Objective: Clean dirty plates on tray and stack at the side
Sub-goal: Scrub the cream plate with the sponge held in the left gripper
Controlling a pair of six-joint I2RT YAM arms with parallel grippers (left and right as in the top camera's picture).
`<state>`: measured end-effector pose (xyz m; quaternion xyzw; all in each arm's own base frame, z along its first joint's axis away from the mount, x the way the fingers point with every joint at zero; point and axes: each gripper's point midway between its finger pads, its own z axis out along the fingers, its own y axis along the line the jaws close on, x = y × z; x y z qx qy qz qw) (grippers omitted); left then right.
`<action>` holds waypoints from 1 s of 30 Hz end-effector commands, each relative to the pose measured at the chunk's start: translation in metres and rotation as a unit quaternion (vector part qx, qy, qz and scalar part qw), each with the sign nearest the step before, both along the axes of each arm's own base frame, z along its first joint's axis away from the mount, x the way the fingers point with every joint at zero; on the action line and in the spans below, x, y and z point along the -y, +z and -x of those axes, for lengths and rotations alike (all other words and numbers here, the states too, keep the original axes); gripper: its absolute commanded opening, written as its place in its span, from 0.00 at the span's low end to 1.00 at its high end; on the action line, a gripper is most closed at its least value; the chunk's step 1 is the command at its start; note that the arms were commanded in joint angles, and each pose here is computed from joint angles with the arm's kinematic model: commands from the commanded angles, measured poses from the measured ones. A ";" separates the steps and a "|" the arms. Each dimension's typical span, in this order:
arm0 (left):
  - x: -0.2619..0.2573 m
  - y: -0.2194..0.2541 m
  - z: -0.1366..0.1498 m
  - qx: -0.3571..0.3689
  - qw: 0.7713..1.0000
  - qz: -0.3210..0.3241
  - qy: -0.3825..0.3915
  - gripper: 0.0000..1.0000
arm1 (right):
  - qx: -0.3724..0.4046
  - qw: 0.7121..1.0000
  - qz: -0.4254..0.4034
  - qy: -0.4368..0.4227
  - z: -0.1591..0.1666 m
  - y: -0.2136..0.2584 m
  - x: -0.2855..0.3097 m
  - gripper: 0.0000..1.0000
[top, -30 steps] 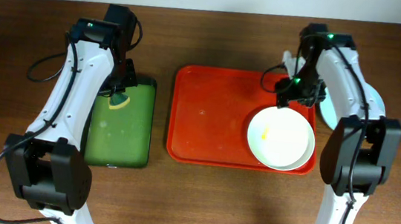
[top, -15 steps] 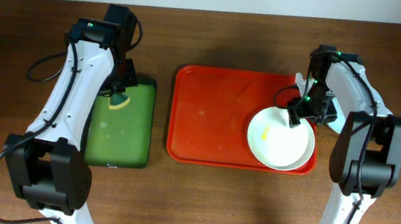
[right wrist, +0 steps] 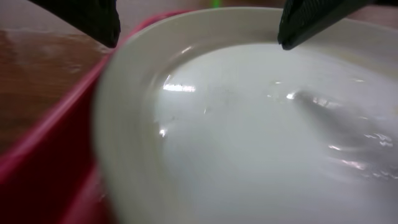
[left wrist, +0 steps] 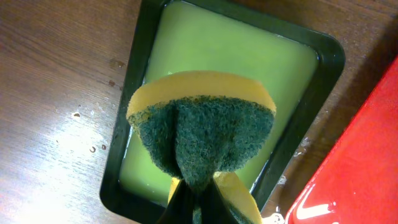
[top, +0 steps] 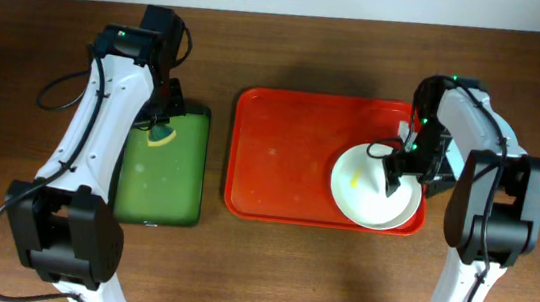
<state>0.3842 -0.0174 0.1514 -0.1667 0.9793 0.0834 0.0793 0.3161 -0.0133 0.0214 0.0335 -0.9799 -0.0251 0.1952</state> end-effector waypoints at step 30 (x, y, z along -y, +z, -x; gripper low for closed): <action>0.180 -0.035 -0.003 0.041 0.926 0.290 -0.239 0.00 | 0.136 0.986 -0.080 -0.048 -0.054 -0.026 -0.124 0.04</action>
